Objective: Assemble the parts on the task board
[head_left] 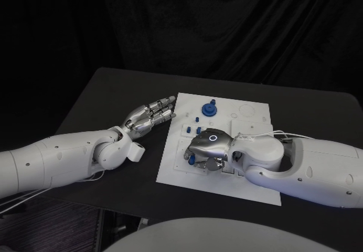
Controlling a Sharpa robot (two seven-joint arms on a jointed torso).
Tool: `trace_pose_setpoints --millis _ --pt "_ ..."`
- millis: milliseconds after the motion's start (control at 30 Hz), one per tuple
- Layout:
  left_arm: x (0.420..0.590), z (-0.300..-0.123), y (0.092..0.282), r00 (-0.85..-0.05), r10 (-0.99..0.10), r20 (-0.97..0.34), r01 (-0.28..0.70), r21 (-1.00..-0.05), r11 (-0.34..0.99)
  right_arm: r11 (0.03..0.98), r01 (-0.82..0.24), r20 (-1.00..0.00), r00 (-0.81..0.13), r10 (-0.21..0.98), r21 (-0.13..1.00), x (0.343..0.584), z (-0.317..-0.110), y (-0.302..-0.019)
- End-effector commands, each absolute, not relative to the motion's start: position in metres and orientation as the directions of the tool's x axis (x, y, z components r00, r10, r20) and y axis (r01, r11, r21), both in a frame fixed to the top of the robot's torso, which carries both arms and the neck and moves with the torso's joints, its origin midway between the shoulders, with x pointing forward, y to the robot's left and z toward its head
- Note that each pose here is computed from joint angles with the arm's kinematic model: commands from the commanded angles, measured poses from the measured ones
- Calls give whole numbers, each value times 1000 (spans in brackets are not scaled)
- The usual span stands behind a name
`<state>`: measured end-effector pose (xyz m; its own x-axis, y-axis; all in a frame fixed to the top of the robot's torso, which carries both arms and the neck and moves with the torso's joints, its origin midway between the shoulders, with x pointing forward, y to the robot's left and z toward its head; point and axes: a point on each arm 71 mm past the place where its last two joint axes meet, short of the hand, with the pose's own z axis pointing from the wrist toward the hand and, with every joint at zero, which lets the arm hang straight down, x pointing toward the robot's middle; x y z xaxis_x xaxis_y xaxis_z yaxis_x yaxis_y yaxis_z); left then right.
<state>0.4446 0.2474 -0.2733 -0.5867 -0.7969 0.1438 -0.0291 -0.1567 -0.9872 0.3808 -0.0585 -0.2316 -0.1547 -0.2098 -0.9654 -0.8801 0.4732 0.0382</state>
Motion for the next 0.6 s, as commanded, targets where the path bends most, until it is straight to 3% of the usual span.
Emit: trace_pose_setpoints --millis 33,300,600 --pt "444 -270 247 -593 -790 157 7 -980 -200 478 -878 -966 -149 -213 30 381 -233 -59" --pt "444 -271 247 -591 -792 156 7 -980 -197 494 -868 -975 -140 -172 37 383 -230 -65" --pt "445 -273 247 -587 -795 153 8 -981 -195 537 -834 -989 -146 12 130 390 -207 -83"
